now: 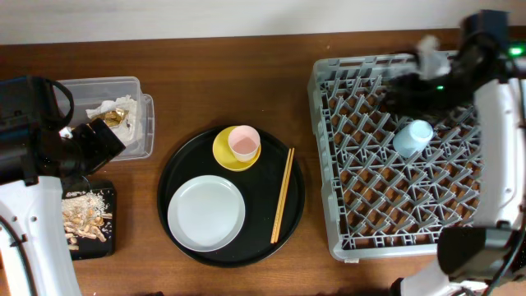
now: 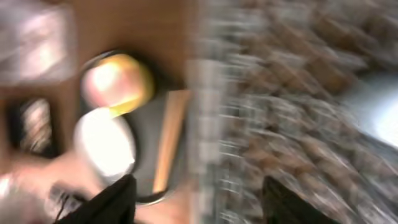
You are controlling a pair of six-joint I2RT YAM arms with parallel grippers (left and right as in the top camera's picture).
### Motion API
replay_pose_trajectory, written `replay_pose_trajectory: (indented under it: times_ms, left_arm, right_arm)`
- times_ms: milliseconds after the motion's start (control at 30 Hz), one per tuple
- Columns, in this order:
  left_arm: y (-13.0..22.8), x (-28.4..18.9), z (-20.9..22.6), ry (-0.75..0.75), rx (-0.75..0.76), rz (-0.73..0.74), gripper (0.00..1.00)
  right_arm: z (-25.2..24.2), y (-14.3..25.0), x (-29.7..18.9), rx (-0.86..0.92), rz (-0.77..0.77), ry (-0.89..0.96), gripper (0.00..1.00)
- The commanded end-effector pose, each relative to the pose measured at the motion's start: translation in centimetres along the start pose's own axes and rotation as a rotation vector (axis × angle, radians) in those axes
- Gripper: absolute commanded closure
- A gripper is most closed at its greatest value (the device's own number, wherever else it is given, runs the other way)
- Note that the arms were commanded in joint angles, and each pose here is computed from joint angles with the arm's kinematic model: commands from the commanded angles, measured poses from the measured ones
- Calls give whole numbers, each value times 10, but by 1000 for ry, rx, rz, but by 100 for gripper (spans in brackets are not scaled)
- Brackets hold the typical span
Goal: Sort waste into correct bins and load items into the dishwasher rack
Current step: 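Move the right gripper back to the pink cup on the tray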
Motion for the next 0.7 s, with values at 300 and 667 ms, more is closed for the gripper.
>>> replay_pose_trajectory:
  times_ms: [300,667]
  left_arm:
    - [-2,-3,1,5,-11,-13,1]
    - [-2,-3,1,5,-11,-13,1]
  right_arm:
    - [151,39,200,-614,42,299,31]
    - [167,86,301,-720,134,351,54]
Point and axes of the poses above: each gripper's point midway between its finger pads, its own x axis out along the fingers, its own z axis along the line the jaws close on, y = z × x, the point moved 4 cm from there along -x, back along the fingers, and after that the axes turned 10 degrees about x, right-handed, at the moved point
